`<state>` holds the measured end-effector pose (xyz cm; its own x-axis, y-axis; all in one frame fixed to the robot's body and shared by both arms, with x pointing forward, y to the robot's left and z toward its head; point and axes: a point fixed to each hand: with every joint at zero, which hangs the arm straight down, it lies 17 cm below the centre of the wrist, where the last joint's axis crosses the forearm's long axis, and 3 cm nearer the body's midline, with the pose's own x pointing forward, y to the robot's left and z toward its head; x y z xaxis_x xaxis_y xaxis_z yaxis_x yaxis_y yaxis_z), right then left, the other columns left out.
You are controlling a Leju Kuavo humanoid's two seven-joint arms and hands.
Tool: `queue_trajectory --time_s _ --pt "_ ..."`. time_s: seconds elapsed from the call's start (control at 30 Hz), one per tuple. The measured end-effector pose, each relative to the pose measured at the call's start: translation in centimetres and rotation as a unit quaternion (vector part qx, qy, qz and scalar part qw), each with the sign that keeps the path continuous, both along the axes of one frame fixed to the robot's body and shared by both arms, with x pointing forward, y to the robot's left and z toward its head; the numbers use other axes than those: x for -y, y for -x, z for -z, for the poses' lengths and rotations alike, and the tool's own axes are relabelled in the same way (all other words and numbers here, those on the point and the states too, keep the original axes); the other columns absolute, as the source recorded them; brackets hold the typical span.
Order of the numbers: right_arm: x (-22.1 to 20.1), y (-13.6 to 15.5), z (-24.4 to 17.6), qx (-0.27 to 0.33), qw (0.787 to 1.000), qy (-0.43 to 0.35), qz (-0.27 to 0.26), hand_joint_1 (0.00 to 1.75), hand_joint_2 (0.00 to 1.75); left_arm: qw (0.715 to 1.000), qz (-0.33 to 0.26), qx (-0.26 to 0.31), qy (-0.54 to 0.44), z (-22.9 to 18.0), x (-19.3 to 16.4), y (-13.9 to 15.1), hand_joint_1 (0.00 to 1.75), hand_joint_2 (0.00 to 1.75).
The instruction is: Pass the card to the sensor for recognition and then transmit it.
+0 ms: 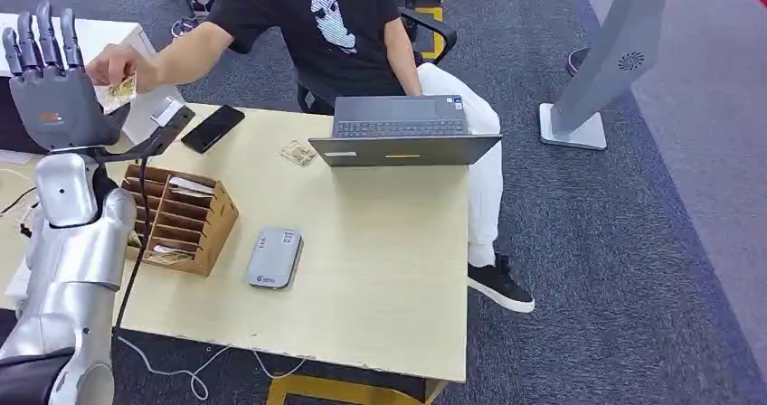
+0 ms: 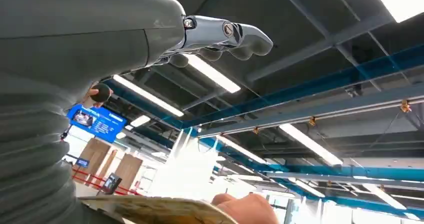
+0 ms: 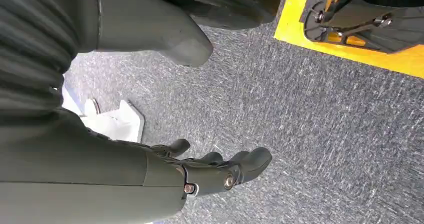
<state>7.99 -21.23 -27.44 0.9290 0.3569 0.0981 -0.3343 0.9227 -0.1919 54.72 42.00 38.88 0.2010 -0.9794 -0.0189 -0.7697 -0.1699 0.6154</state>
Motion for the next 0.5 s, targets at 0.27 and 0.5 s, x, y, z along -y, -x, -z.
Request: queue_trajectory --time_s 0.27,0.5 --pt "0.02 0.03 0.00 -0.004 1.000 0.001 -0.001 0.00 1.75 1.000 -0.005 -0.015 0.002 1.03 -0.38 -0.45 0.00 1.75" --pt "0.04 -0.02 -0.01 -0.002 1.000 0.002 -0.007 0.00 1.75 1.000 -0.005 -0.016 -0.002 1.04 -0.59 -0.41 0.00 1.75"
